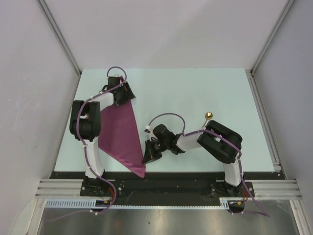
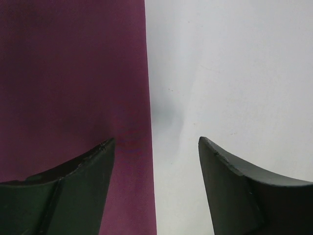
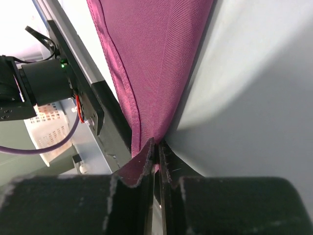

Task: Fold the napkin, place the utensils inside, and roll it up
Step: Fold the napkin

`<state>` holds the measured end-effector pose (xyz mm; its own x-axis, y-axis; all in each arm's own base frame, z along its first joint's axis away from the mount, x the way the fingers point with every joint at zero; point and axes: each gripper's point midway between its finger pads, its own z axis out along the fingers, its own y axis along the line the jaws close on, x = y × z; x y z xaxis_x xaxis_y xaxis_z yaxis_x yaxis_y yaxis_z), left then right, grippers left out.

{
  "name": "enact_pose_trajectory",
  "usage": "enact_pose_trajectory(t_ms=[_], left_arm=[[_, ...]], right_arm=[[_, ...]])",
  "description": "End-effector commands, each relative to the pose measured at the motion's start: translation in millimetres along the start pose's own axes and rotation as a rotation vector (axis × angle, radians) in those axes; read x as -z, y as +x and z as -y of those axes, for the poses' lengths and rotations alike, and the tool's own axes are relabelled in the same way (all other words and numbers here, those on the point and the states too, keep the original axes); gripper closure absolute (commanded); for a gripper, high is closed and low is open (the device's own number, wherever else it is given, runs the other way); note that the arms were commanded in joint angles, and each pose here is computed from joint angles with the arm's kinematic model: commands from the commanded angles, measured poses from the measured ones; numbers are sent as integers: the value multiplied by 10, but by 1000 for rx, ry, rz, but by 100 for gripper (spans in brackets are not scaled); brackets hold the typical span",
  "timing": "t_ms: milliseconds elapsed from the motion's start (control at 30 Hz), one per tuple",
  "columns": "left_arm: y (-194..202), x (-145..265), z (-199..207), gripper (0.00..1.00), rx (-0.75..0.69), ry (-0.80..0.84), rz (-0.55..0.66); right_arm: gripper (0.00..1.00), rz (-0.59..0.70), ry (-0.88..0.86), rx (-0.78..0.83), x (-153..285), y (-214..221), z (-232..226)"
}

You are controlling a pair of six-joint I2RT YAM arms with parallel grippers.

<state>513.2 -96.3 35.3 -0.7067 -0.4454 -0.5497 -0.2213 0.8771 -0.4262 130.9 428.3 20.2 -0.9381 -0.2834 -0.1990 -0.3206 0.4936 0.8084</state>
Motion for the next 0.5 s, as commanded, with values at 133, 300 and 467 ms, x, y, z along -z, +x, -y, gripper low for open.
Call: enact_pose_trajectory(t_ms=[133,300,467], left_arm=[[-80,-5,5,25,-13,0,24],[-462,542,219,12,-84,6,192],[-524,1514,-187,5,-53,-155,384]], right_arm=[[83,-46,-6,-4,-11,84,-44],[49,24,-41,47,156,-92,-213],[36,133,-51,56,537,-435,-241]])
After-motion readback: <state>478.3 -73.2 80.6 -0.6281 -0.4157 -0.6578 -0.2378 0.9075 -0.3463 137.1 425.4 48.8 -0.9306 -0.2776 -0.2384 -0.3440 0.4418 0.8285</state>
